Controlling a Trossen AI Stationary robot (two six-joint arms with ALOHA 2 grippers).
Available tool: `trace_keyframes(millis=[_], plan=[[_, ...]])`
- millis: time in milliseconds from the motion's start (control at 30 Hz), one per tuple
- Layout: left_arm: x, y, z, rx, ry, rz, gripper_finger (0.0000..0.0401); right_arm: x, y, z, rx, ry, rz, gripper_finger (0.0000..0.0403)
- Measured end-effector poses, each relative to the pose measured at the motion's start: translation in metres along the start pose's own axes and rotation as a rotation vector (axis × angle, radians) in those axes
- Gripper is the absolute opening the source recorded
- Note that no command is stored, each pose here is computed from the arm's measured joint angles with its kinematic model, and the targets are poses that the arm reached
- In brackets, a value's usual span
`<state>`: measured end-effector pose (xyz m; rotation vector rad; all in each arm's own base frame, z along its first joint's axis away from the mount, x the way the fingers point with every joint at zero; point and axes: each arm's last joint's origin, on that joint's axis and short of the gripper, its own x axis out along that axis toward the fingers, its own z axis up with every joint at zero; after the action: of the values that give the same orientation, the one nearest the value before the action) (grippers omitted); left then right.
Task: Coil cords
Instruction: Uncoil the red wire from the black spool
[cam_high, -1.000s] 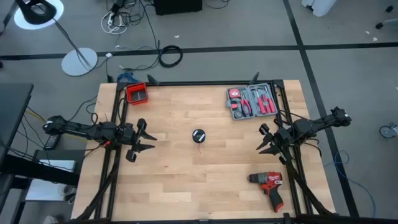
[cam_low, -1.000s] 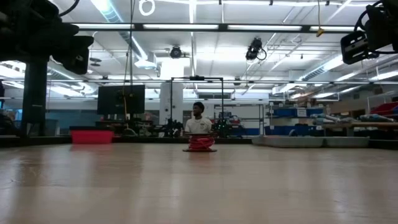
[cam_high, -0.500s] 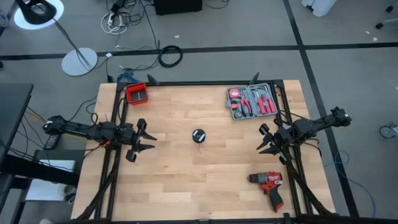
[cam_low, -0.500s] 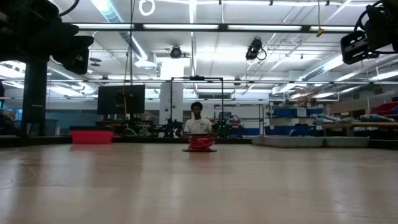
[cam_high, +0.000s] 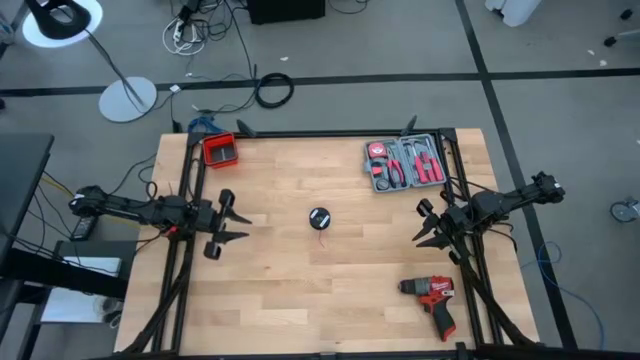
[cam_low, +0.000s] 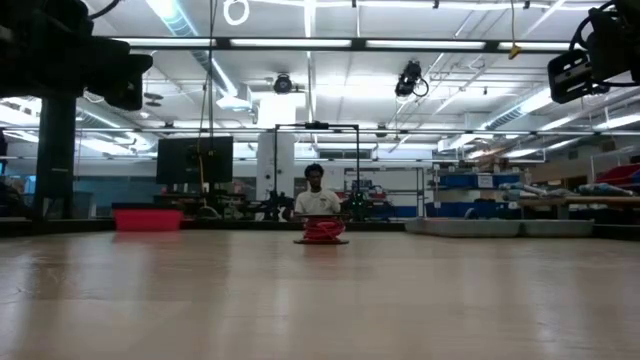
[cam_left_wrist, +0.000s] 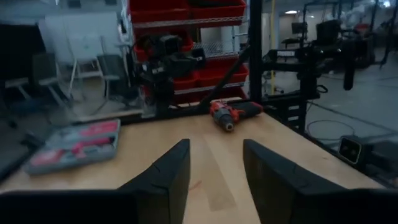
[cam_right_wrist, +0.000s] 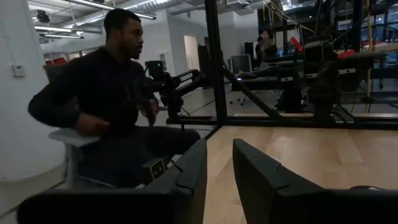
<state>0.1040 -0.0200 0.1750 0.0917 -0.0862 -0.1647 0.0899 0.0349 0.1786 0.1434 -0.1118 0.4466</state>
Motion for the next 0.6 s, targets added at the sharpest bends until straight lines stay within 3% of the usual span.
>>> trace_keyframes(millis=[600], plan=[[0.0000,0.0000,0.0005,0.025,-0.005,0.000,0.0152,0.0000,0.0000,-0.0001,0.000,0.000,0.000,0.0079]])
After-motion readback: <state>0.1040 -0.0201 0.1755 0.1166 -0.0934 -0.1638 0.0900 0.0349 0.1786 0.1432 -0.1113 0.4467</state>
